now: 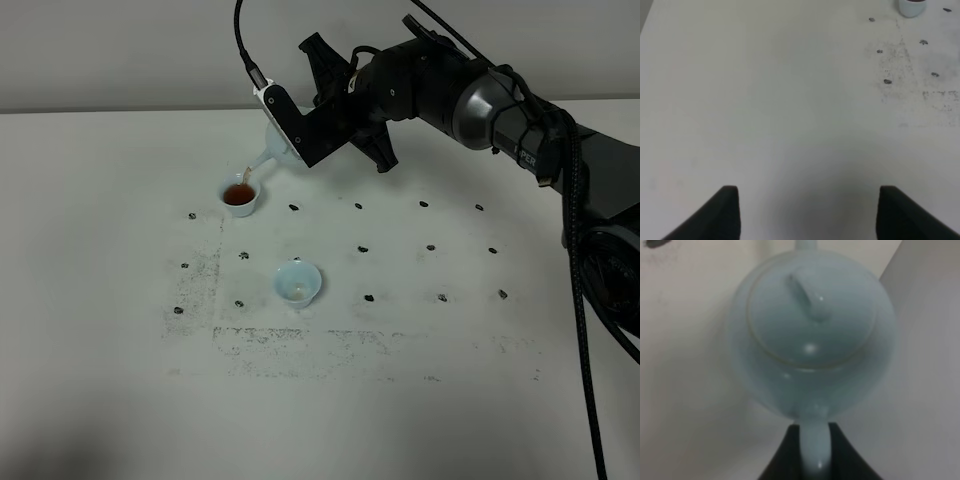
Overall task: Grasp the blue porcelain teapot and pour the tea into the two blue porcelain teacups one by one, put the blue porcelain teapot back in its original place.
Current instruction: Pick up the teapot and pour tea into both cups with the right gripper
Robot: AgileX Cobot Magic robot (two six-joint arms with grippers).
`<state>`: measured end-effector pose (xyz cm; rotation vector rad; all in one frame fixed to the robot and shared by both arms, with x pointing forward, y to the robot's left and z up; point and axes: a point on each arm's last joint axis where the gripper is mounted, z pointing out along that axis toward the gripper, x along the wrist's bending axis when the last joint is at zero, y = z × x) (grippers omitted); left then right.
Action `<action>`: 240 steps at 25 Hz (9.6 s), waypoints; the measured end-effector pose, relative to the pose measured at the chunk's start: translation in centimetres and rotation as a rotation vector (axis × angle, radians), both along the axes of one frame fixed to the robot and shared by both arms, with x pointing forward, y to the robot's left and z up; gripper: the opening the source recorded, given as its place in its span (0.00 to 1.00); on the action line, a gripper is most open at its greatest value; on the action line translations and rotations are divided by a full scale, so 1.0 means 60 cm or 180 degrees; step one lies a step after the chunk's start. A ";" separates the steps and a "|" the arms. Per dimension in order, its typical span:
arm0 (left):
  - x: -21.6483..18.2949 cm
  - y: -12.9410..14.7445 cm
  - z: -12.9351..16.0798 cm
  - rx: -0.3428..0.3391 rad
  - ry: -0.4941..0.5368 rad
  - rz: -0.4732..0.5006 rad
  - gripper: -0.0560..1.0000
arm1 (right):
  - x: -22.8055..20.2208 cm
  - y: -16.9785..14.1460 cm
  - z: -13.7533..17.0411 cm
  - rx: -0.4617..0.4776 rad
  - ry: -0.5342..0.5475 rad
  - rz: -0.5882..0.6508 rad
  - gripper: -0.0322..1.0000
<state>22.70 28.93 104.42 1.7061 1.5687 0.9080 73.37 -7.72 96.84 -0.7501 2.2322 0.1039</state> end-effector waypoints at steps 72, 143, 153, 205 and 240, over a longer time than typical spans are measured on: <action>0.000 0.000 0.000 0.0002 0.0000 0.0002 0.58 | -0.032 0.023 -0.038 0.2797 0.2343 -0.3592 0.11; 0.000 0.000 0.000 0.0000 0.0000 0.0000 0.58 | -0.231 -0.091 0.013 0.0446 0.1182 -0.0882 0.11; 0.000 0.000 0.000 0.0000 0.0000 0.0000 0.58 | -0.222 -0.086 0.000 0.0308 0.1015 -0.0633 0.11; 0.000 0.000 0.000 0.0000 0.0000 0.0000 0.58 | -0.207 -0.081 0.008 -0.0272 0.0287 0.0323 0.11; 0.000 0.000 0.000 0.0000 0.0000 0.0000 0.58 | -0.201 -0.080 0.014 -0.0492 -0.0010 0.0615 0.11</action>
